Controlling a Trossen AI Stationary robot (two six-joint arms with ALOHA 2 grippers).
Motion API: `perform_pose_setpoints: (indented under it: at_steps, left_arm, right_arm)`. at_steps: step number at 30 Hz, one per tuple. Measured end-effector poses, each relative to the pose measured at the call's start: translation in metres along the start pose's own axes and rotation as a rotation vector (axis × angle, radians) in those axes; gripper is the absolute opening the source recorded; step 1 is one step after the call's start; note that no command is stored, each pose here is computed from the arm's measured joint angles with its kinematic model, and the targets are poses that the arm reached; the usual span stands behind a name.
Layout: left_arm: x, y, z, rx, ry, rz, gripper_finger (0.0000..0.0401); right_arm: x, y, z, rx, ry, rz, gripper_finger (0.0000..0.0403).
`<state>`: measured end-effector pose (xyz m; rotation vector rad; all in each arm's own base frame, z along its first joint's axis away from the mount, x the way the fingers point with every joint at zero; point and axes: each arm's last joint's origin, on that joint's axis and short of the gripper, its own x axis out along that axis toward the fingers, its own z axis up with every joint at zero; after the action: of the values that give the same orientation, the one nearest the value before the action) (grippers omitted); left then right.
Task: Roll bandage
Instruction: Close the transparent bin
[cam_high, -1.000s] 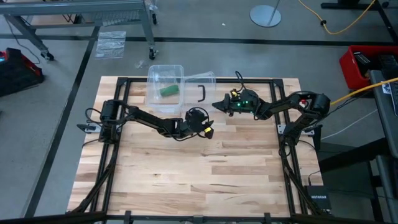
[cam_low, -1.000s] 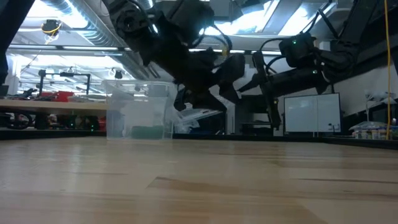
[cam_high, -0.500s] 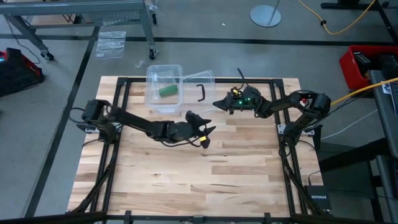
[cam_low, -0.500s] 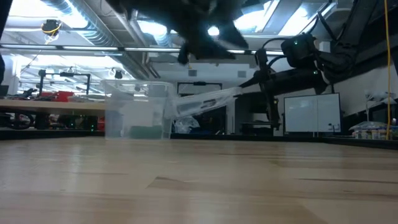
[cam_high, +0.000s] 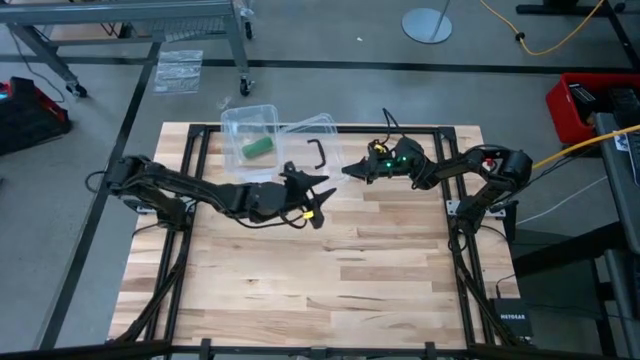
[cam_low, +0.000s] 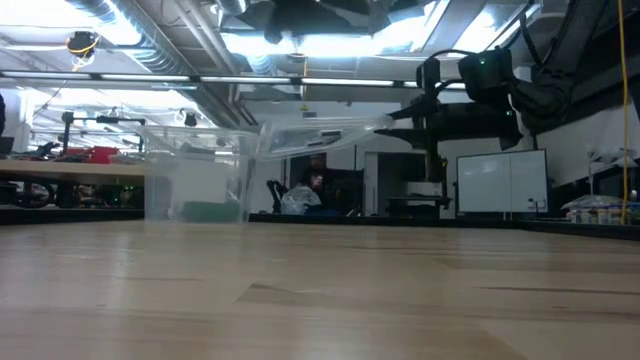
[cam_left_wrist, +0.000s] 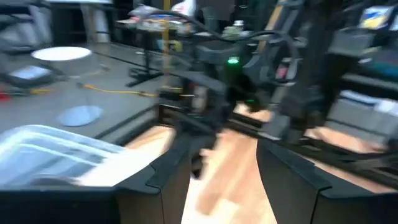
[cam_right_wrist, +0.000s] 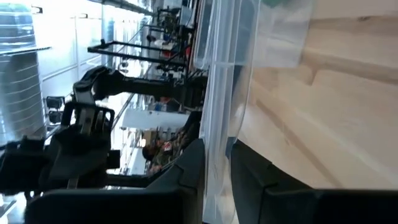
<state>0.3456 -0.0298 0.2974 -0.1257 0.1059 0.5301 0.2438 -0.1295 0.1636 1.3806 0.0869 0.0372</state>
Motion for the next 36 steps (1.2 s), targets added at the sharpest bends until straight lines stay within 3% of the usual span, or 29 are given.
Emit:
perform_pose_setpoints:
  at_steps: [5, 17, 22, 29, 36]
  left_arm:
    - [-0.010, 0.012, 0.009, 0.110, -0.007, 0.204, 0.0175]
    - [-0.044, 0.045, 0.033, 0.391, 0.015, 0.919, 0.0175]
    - [-0.054, 0.062, 0.028, 0.374, 0.011, 0.951, 0.0175]
    - [-0.066, 0.098, 0.014, 0.337, 0.012, 1.035, 0.0175]
    - [-0.081, 0.141, 0.007, 0.234, 0.146, 1.094, 0.0175]
  right_arm:
    - [0.000, 0.003, -0.001, -0.012, 0.038, 0.034, 0.0055]
    - [-0.002, 0.029, 0.003, -0.076, -0.003, 0.248, 0.0054]
    - [0.006, 0.038, 0.012, -0.086, -0.032, 0.256, 0.0054]
    - [0.021, 0.058, 0.027, -0.188, -0.024, 0.278, 0.0054]
    - [0.035, 0.068, 0.039, -0.263, -0.003, 0.208, 0.0054]
